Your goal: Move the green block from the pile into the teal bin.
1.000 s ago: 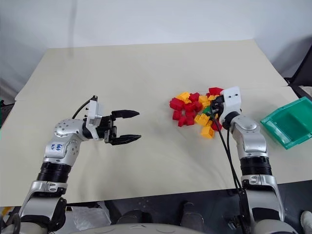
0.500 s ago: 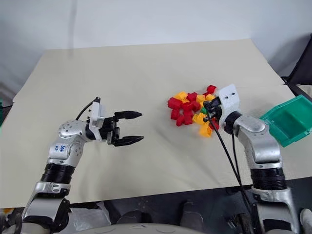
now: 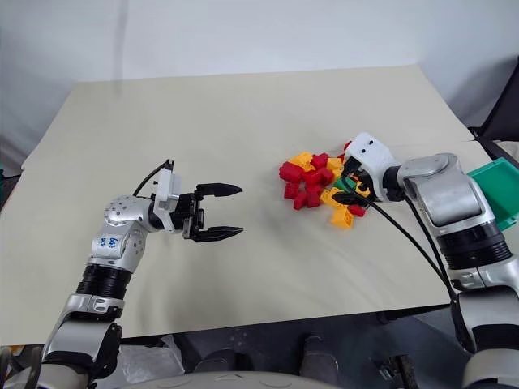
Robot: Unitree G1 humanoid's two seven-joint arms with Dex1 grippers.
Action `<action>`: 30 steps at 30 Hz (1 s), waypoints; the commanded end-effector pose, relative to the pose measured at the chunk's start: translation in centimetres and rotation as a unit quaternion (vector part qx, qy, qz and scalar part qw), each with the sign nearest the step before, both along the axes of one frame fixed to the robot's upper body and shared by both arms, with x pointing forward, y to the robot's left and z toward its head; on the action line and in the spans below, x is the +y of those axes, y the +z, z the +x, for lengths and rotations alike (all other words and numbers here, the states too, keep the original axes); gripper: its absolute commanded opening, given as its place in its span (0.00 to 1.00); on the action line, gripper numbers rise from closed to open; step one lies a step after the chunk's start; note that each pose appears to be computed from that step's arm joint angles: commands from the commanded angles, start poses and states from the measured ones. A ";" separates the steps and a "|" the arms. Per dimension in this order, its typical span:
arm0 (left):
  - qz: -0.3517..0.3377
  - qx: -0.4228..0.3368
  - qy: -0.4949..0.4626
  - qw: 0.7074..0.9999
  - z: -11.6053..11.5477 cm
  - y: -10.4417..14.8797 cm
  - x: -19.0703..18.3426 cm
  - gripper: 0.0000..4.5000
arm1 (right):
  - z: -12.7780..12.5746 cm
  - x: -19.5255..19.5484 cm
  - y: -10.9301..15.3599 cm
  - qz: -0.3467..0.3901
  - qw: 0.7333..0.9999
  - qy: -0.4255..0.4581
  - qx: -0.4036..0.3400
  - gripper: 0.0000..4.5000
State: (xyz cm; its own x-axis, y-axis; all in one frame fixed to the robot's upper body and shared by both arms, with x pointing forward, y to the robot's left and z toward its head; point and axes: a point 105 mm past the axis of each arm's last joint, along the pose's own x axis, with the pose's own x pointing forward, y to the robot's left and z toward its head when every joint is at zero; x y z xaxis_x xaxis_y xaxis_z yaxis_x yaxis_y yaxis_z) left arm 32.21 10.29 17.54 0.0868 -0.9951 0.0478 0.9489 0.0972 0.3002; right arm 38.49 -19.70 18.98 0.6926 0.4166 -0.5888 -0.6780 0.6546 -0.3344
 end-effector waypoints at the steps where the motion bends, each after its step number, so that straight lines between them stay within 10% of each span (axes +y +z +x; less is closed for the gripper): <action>1: -0.006 -0.016 -0.003 1.000 -0.2 0.4 -0.2 1.00 | 1.0 -0.1 1.3 -0.019 1.000 0.011 -0.019 1.00; 15: -0.019 -0.016 0.019 1.000 -0.4 0.3 0.1 1.00 | 3.3 -3.0 2.4 -0.115 0.992 0.051 -0.004 1.00; 21: -0.022 -0.014 0.024 0.999 -0.5 0.4 0.1 1.00 | 2.9 -2.4 2.1 -0.114 0.989 0.089 0.024 0.65; 30: -0.027 -0.014 0.029 0.999 -0.4 0.4 0.0 1.00 | 3.7 -2.1 1.1 -0.137 0.986 0.087 0.028 0.65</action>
State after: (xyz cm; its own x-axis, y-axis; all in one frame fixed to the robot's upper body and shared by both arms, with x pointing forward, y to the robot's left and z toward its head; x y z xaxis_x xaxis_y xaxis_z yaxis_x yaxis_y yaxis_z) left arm 32.10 10.31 17.10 0.1490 -0.9855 0.0805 0.9430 0.1662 0.2883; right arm 41.77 -21.73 18.54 0.5464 0.3528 -0.7596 -0.8179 0.4198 -0.3934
